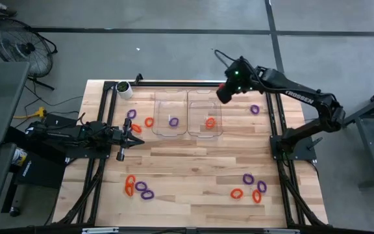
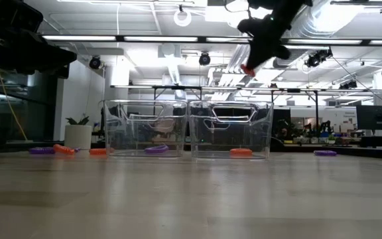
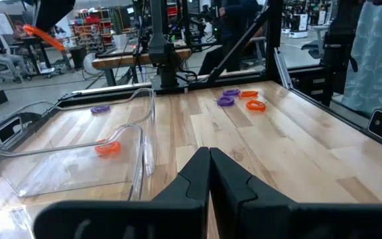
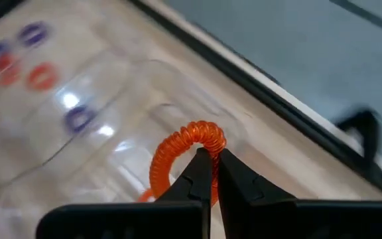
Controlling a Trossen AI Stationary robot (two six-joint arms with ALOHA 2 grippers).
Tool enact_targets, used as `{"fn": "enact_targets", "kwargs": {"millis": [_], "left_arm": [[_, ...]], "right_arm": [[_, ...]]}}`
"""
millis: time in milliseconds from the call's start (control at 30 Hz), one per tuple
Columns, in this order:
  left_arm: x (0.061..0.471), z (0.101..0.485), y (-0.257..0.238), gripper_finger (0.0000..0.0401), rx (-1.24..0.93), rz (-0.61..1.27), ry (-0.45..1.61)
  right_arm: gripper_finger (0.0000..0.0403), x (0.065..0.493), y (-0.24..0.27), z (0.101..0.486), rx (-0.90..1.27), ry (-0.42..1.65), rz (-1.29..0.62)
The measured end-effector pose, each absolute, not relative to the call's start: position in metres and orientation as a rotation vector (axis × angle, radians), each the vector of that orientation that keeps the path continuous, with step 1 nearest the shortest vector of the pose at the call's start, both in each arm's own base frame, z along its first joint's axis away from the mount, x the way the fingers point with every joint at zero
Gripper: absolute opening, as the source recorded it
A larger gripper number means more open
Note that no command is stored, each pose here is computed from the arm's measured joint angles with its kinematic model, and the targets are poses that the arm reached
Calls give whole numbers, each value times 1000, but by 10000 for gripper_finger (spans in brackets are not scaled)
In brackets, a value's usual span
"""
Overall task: Sort spring keychains
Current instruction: Put the orange spring keychain into the right transparent bin
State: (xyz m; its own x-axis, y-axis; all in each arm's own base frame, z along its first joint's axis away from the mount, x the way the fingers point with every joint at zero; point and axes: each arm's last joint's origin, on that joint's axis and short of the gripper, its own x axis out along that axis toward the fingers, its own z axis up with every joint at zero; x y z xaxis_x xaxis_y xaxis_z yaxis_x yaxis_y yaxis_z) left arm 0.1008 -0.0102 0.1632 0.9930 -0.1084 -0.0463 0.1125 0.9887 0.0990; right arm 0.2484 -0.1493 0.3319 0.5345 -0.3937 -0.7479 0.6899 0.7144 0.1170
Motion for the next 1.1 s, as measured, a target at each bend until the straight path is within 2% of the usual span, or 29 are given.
{"fn": "enact_targets", "kwargs": {"millis": [133,367,633,867,1100], "left_arm": [[101,163,-10,1,102,-111,41],[101,163,-10,1,102,-111,41],[101,163,-10,1,102,-111,41],[101,163,-10,1,101,-111,41],[101,163,-10,1,102,-111,41]], "right_arm": [[2,267,-139,330,321,750,-486],[2,298,-133,306,295,792,-334],[7,326,-141,253,400,943,-263],[6,337,-146,208,463,1102,-273],[7,340,-148,192,474,1156,-295]]}}
